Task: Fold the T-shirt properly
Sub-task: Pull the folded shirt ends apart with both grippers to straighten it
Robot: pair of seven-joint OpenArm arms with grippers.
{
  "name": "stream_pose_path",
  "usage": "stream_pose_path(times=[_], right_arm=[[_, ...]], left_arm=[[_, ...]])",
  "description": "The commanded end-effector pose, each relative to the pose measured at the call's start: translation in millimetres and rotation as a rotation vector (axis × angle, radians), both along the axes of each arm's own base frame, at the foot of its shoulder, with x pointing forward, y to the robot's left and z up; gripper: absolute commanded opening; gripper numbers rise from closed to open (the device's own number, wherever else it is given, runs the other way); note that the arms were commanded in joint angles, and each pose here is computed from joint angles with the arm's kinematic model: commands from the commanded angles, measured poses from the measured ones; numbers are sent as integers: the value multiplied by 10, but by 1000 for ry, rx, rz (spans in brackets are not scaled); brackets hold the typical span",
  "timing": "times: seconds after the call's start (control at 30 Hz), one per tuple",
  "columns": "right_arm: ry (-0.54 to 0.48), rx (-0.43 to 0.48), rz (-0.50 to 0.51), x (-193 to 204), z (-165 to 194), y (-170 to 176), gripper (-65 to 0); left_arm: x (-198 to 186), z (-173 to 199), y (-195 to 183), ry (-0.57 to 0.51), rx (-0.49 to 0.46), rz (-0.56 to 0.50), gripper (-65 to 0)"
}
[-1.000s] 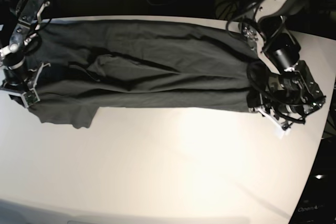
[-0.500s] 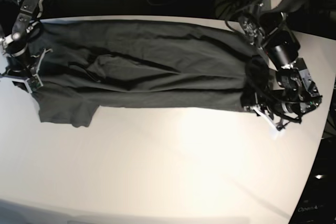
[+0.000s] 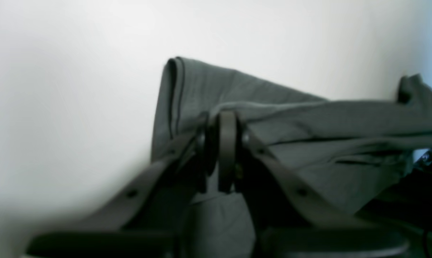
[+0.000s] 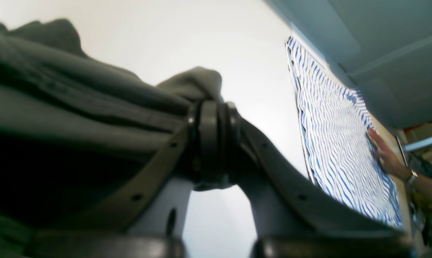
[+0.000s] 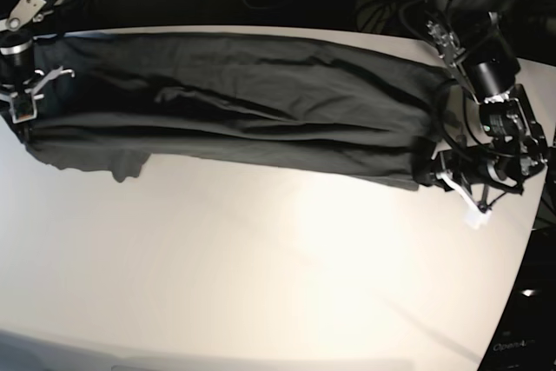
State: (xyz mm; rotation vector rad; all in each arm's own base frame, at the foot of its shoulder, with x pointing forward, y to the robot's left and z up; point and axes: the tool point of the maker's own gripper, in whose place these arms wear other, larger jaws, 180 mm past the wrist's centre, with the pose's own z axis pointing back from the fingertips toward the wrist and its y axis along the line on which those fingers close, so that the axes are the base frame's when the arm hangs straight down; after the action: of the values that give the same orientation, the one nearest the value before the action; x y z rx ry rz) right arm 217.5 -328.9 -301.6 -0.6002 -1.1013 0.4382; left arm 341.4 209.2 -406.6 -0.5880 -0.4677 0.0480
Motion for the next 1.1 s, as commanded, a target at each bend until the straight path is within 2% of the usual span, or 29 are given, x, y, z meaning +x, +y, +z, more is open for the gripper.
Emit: stream_pose_path(times=[0.0,0.17,0.37,0.57,0.8,1.07], right_arm=[[-44,-16,19,4,119,12,-647],[-32,6,38,-119,40,92,-647],[-117,35,38,-201,121,143,-647],[-184,78,36,-283,111,173,-647],[-186,110,15,-303,3,102,-647],[-198,115,13,-265,13,97,-647]], left_arm=[[118,151,77,-51,3,9,-607],[84,161,124,-59,-11,18,-607],[8,92,95,-42,-22,18,-607],[-70,157,-158,-90,-164,-17,-607],[-124,252,-37,-116,-193,-21,-607],[-293,30,82,-25,-216,14,-607]])
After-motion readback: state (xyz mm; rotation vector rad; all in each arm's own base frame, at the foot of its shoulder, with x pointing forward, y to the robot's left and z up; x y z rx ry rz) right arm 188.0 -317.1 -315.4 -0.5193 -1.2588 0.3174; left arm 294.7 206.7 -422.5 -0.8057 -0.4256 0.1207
